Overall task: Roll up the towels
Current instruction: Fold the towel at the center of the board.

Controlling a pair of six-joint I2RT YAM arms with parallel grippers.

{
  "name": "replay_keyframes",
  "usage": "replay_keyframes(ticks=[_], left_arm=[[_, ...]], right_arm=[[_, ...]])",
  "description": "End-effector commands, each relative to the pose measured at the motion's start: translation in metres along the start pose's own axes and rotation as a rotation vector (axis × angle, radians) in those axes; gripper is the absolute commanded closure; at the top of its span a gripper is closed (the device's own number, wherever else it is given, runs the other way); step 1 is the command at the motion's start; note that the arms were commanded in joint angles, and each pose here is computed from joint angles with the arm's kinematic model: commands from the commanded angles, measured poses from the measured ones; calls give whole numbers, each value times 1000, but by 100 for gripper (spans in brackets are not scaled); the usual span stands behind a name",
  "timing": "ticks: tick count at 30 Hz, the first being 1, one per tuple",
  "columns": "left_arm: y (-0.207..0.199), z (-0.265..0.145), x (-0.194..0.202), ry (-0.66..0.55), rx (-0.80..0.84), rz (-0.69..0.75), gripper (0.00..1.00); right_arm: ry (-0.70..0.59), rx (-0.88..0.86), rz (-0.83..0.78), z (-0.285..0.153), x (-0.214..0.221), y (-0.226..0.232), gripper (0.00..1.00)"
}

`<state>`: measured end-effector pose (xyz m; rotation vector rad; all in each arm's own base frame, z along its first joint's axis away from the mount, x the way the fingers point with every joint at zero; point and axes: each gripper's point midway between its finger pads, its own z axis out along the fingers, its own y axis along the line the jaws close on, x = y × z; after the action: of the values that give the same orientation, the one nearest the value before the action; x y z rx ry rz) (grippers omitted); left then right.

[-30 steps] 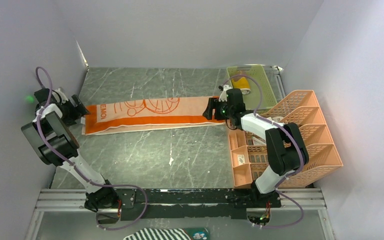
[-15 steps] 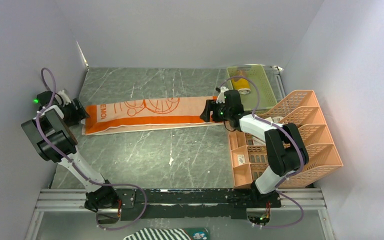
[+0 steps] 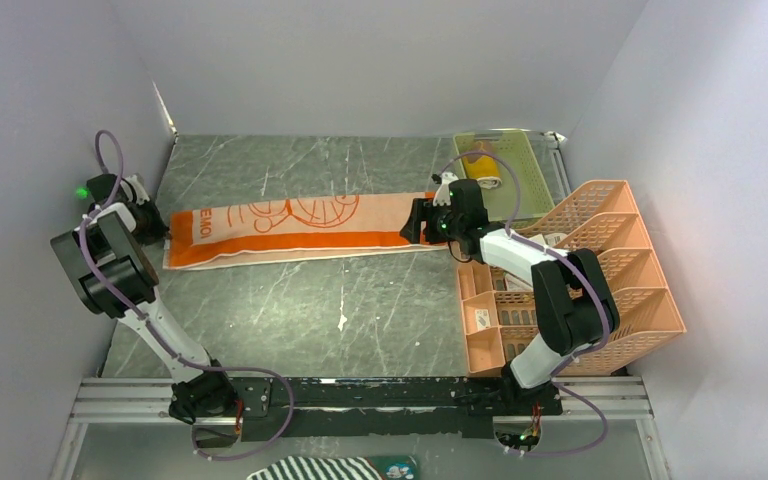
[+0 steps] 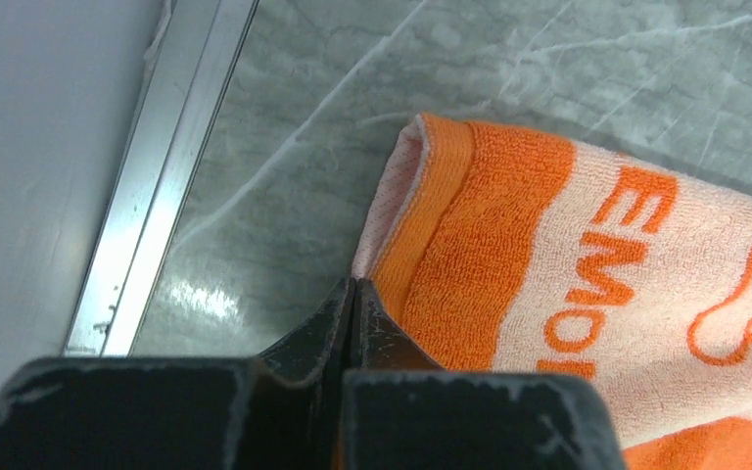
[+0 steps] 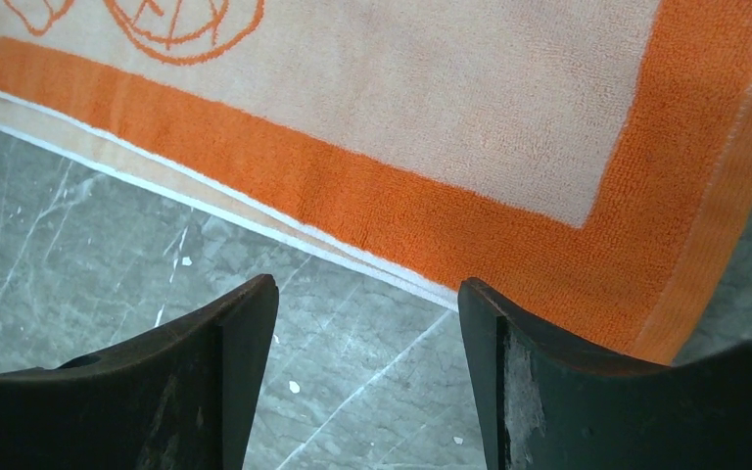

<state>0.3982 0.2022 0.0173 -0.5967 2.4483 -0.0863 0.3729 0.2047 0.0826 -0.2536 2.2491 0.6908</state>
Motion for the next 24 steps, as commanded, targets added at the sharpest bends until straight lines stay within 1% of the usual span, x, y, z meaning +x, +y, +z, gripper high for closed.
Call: replay_keyframes(ticks=[1, 7, 11, 15, 20, 24], left_arm=[[19, -26, 12, 36, -149, -77, 93], [38, -74, -20, -132, -327, -130, 93], [41, -106, -38, -233, -387, -167, 93], [42, -118, -45, -253, -409, -196, 94], [34, -119, -46, -240, -370, -212, 93], [20, -129, -58, -246, -339, -221, 93]], right_arm=[[-22, 10, -21, -7, -7, 2, 31], [-14, 21, -24, -7, -6, 2, 31], [-8, 34, -29, -6, -4, 1, 31], [4, 71, -70, -1, -1, 6, 31], [17, 75, -124, 7, 1, 22, 31], [20, 74, -131, 11, 1, 25, 31]])
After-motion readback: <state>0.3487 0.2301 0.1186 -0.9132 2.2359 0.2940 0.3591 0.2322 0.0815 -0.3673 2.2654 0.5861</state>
